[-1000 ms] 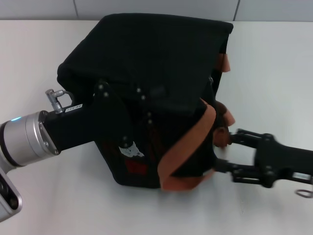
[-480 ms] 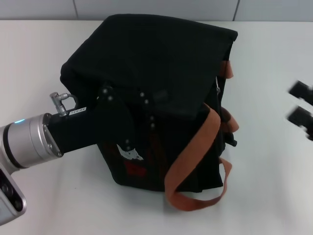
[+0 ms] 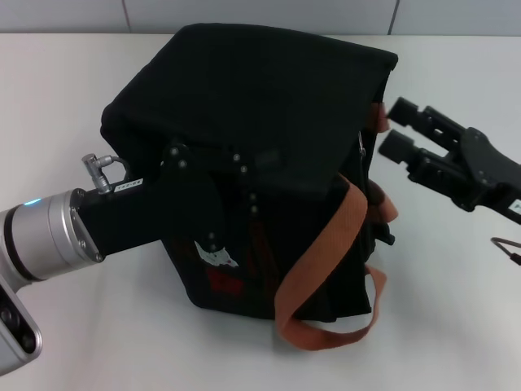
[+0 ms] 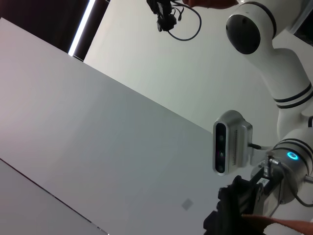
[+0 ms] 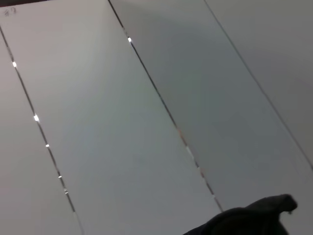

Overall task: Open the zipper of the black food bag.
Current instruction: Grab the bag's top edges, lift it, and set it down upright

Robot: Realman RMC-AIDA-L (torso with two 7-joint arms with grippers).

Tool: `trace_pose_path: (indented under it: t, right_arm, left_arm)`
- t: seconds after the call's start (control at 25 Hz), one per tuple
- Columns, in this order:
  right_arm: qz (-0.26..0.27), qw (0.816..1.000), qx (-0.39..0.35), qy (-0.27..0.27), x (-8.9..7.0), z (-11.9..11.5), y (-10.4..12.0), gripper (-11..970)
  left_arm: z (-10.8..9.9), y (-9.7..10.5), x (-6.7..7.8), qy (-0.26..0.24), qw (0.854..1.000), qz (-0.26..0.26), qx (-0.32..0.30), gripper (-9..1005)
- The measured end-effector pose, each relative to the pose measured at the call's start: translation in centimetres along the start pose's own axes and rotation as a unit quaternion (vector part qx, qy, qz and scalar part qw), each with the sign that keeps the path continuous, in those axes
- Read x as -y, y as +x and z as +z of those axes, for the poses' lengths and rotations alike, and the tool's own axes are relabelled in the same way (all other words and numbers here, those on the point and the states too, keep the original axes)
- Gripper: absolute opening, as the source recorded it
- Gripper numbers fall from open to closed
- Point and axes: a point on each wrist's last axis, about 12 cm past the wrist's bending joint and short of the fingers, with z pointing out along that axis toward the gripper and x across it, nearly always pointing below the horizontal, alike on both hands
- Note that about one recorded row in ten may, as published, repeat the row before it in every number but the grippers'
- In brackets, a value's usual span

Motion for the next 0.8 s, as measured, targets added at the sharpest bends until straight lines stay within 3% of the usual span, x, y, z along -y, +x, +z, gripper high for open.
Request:
trace_pose_path:
  t: [0.44,0.8]
  right_arm:
    - [0.009,0.999,-0.02,-0.026,-0.4,0.8,0.6,799]
    - [0.008,0.999,0.001,-0.035,-1.7,-0.8,1.1,777]
  left_arm:
    - [0.1,0.1,-0.1,0.0,1.0,0.002,0.001,95]
    - [0.1,0.1,-0.1,-0.002,1.0,0.002,-0.001,95]
